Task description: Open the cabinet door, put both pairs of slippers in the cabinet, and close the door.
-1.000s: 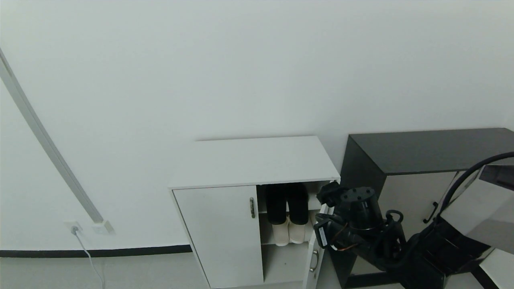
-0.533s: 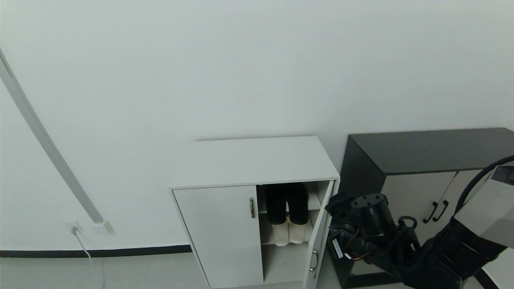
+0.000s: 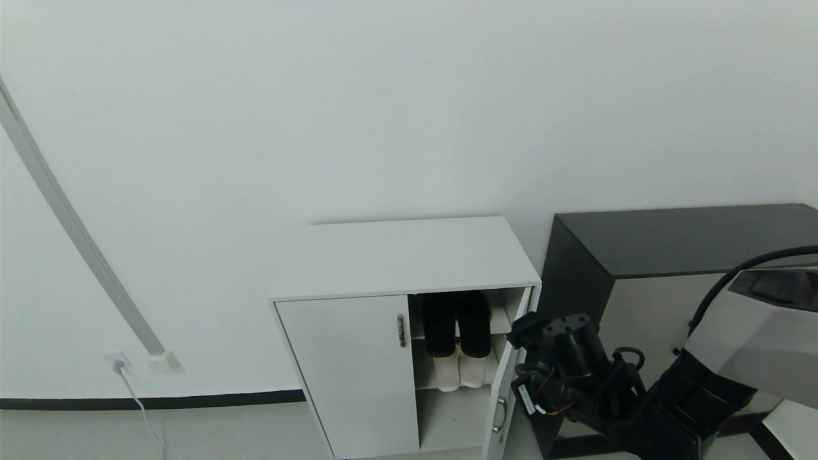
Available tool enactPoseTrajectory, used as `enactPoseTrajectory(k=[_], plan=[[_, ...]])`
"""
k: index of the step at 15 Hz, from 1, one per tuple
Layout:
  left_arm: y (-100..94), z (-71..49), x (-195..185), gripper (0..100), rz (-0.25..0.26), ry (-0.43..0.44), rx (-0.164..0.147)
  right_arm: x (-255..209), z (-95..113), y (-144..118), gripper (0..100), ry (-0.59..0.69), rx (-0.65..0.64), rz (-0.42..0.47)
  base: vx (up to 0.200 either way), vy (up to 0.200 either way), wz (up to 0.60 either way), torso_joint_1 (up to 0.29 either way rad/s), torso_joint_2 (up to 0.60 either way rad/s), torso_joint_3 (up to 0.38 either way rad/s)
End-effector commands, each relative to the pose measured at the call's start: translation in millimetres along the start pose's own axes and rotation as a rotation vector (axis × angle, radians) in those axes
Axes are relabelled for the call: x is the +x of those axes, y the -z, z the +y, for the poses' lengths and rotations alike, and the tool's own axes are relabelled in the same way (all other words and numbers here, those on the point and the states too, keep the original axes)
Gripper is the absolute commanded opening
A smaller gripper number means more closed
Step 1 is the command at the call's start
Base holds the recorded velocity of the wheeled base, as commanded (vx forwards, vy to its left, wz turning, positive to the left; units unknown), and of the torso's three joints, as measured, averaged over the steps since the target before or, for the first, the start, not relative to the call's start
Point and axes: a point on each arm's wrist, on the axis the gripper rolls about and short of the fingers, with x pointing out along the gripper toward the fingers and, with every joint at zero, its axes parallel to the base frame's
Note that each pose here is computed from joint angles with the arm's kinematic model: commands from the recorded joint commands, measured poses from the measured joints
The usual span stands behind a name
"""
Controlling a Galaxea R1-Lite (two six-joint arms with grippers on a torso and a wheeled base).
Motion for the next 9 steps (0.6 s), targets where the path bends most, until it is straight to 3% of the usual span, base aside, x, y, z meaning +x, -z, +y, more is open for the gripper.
enactPoseTrajectory(k=[1, 3, 9], plan=[[0.0, 0.0, 0.1, 0, 0.001, -0.001, -0.001, 12.6, 4.8, 7.2, 0, -0.005, -0.006, 0.026, 0.0, 0.0, 0.0, 0.0, 0.0, 0.0], [0.0, 0.0, 0.1, 0, 0.001, -0.001, -0.001, 18.6, 7.4, 9.2, 0, -0.007, -0.005, 0.026, 0.0, 0.0, 0.0, 0.0, 0.0, 0.0], [0.0, 0.0, 0.1, 0, 0.001, -0.001, 0.001, 30.2, 18.1, -3.2, 0, -0.038, 0.114, -0.133, 0.0, 0.0, 0.0, 0.0, 0.0, 0.0]])
